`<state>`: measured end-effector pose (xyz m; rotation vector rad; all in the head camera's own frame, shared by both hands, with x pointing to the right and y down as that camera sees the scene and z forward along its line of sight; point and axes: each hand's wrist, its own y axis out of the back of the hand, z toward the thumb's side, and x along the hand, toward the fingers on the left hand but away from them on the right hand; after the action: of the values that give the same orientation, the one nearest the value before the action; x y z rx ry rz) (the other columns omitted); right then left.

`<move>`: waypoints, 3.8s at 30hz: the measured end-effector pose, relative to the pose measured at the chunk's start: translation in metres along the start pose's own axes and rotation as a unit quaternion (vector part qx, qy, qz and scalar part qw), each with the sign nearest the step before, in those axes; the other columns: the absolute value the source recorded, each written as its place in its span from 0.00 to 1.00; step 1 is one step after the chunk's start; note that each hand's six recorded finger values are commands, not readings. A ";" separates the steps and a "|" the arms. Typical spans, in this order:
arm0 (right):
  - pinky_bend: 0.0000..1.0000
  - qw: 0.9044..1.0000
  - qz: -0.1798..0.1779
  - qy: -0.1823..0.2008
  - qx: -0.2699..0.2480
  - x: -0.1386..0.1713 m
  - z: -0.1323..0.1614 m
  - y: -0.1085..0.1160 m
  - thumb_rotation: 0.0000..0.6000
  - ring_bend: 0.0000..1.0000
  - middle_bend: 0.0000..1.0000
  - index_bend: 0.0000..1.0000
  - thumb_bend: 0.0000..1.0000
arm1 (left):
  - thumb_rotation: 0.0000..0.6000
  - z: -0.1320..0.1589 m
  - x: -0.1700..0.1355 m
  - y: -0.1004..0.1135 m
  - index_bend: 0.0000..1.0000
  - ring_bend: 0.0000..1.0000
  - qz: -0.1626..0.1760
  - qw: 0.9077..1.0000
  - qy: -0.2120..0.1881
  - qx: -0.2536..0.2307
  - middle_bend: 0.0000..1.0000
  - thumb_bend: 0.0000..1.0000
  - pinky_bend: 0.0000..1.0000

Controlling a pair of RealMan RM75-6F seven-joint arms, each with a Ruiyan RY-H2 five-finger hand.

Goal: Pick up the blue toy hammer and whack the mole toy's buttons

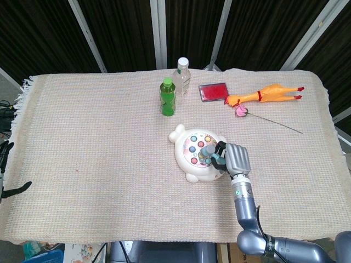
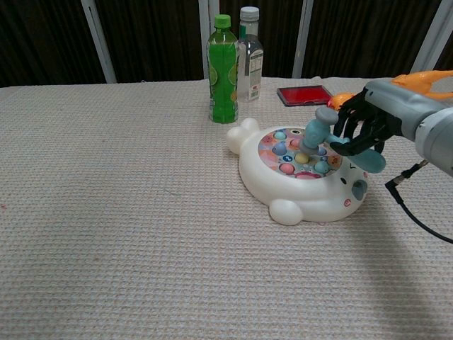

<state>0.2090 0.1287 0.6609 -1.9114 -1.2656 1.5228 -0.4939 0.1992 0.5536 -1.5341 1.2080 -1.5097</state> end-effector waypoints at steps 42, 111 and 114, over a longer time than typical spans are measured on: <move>0.72 0.999 -0.042 -0.029 0.001 0.008 -0.035 0.041 1.00 0.64 0.76 0.97 0.66 | 1.00 0.000 -0.001 0.001 0.00 0.00 0.002 1.000 0.001 -0.001 0.00 0.00 0.00; 0.09 0.990 0.004 -0.139 0.035 0.018 -0.178 0.021 1.00 0.03 0.16 0.06 0.48 | 1.00 0.001 -0.003 -0.003 0.00 0.00 -0.005 1.000 0.007 0.003 0.00 0.00 0.00; 0.06 0.990 0.008 -0.136 0.036 0.021 -0.176 0.023 1.00 0.00 0.09 0.00 0.39 | 1.00 0.002 -0.003 -0.003 0.00 0.00 -0.004 1.000 0.006 0.003 0.00 0.00 0.00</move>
<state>0.3797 0.1736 0.6913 -1.7162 -1.2872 1.8600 -0.4917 0.2024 0.5548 -1.5303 1.2051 -1.5288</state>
